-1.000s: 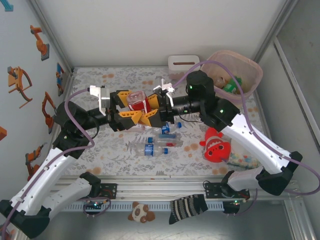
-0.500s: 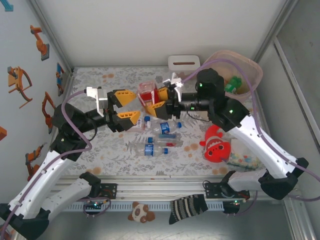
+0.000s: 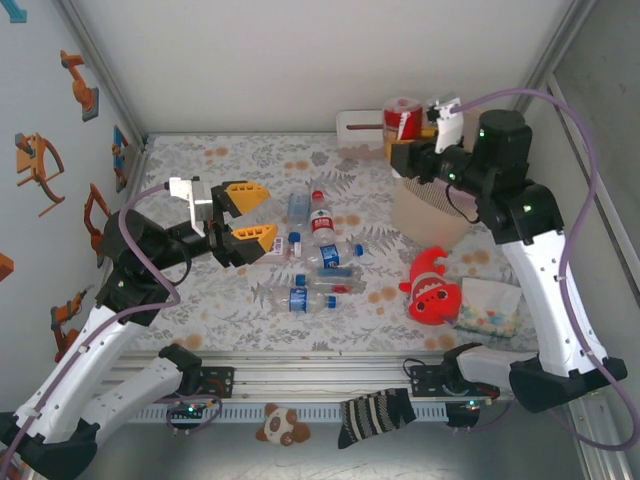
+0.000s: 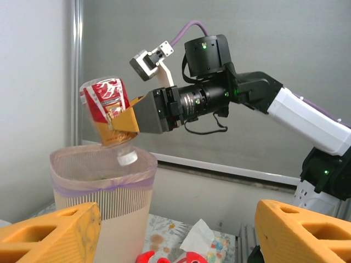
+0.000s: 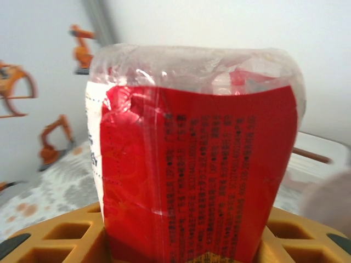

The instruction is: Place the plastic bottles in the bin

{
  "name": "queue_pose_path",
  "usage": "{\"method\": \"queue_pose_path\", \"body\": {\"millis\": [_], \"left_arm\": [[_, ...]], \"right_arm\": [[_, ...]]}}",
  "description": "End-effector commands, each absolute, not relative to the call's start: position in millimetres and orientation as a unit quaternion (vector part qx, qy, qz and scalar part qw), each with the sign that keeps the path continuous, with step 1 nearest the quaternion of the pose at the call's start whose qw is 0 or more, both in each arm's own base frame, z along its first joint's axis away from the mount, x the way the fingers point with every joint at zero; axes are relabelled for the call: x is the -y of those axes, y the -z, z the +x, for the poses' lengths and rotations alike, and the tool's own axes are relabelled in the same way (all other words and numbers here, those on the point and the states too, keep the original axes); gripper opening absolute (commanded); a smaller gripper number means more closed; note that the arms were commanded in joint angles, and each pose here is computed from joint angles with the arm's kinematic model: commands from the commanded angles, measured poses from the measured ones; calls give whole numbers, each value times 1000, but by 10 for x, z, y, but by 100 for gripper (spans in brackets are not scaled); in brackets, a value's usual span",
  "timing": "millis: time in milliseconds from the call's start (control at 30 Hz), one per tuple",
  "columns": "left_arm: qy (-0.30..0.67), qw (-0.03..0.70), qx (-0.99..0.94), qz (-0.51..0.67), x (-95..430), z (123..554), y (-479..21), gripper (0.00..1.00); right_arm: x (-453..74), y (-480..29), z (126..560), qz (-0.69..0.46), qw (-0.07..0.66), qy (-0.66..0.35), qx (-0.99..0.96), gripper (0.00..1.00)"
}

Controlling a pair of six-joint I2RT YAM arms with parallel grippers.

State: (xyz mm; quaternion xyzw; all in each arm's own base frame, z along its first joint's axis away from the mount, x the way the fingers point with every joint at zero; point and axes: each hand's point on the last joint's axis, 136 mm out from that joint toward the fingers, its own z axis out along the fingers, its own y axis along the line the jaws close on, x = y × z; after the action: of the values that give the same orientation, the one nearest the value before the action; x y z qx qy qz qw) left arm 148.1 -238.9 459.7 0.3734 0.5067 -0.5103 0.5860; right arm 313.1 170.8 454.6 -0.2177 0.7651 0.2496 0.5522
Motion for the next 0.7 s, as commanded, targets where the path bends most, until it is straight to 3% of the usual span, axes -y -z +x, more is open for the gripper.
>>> {"method": "queue_pose_path", "body": {"millis": [0,167,300,667], "left_arm": [[505,594,-500,377,2374,1450,-4604,74],[504,593,-504,375,2367,1451,-4581,74],[502,592,-509,373,2359,1457,-4551,74],[493,589,-532,356,2362,1562,-4436,74]], "right_arm": [[-1345,-4483,3266,-185,547,-169,-799,50],[-794,-4270,3576,-148,518,-50,-841,48],[-476,-4030,3812,-112,484,-18,-868,47],[-435,-3261,4380,83,374,-197,-903,41]]}}
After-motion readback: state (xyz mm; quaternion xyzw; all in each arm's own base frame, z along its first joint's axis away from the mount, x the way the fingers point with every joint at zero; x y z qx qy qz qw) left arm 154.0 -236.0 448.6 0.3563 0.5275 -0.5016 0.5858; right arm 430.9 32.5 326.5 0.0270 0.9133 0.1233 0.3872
